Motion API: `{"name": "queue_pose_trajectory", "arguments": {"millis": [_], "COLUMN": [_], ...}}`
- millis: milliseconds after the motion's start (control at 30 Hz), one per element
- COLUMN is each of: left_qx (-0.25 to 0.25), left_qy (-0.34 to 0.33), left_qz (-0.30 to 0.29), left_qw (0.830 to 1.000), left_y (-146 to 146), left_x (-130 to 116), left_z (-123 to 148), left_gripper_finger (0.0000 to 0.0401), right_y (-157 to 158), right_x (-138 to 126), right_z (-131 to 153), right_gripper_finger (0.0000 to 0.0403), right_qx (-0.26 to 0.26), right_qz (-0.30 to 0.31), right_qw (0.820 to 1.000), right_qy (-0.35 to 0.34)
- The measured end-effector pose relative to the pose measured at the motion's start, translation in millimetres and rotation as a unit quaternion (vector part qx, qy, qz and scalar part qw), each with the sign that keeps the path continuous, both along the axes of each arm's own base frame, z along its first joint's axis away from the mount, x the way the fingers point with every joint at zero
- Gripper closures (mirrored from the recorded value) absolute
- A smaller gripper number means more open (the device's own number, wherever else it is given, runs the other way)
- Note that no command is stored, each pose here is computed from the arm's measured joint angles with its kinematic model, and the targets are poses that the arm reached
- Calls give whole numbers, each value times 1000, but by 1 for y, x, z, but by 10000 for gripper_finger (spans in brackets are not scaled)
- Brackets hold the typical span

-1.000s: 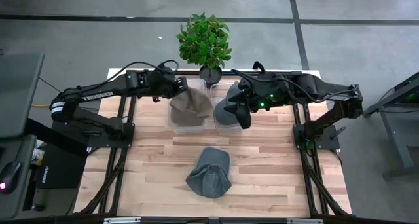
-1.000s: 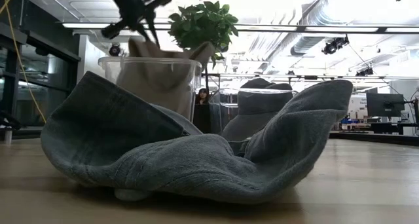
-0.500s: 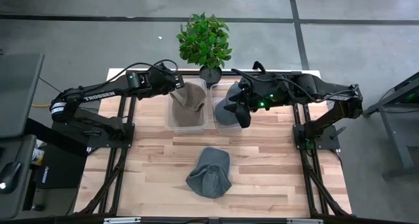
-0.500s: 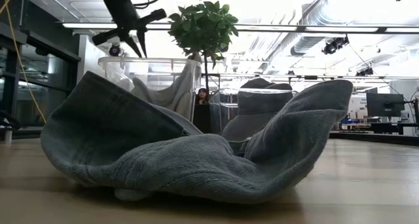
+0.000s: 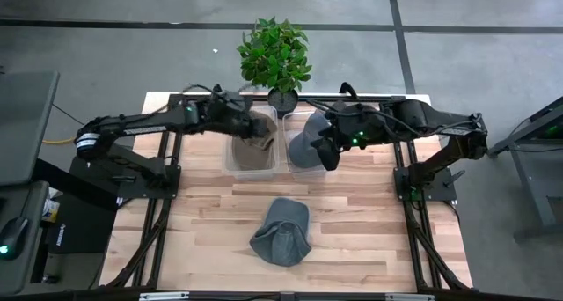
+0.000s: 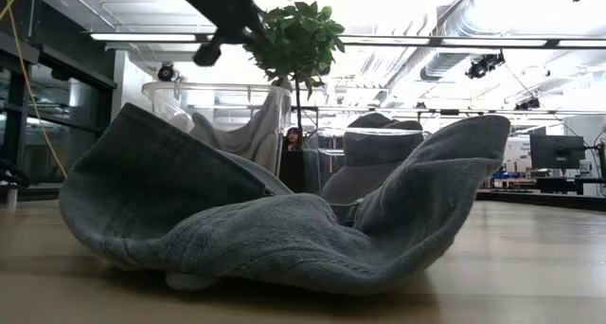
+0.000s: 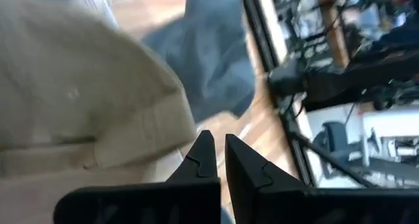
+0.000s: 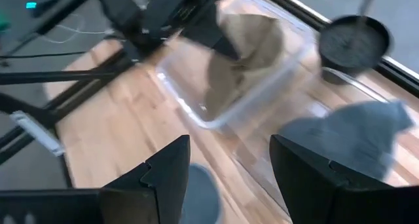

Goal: Pick & Place hat
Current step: Put the brown cap into the left transparent bin

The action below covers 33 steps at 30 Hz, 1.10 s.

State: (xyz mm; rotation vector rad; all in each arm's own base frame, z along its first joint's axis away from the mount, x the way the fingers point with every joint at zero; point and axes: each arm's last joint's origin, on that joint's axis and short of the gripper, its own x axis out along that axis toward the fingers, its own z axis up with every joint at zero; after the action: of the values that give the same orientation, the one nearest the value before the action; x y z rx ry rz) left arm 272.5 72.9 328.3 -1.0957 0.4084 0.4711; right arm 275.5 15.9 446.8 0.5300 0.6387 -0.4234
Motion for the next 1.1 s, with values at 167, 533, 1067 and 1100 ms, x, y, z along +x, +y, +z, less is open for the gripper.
{"name": "queue_pose_trajectory", "arguments": {"millis": [167,533,1067,1100], "left_qx": [-12,-27,19,23], "left_qy": [-31,36,64,58], "left_qz": [-19,41,97,89], "left_qw": [999,998,993,994], "left_y": [-6,1,4,4], "left_x": [22,36,30,29], "left_z": [-7,-37,-37,-33], "left_gripper_finger": [401,401,401,401], "right_y": [-1,-1,-1,-1], "right_x": [-3,-3,-4,-4], "right_z": [-3,-3,-4,-4], "right_gripper_finger": [199,199,199,199], "right_qx": [2,2,1,1], "right_qz": [-28,-29,-28,-28], "right_qw": [999,999,999,999], "right_qy": [17,19,21,22]}}
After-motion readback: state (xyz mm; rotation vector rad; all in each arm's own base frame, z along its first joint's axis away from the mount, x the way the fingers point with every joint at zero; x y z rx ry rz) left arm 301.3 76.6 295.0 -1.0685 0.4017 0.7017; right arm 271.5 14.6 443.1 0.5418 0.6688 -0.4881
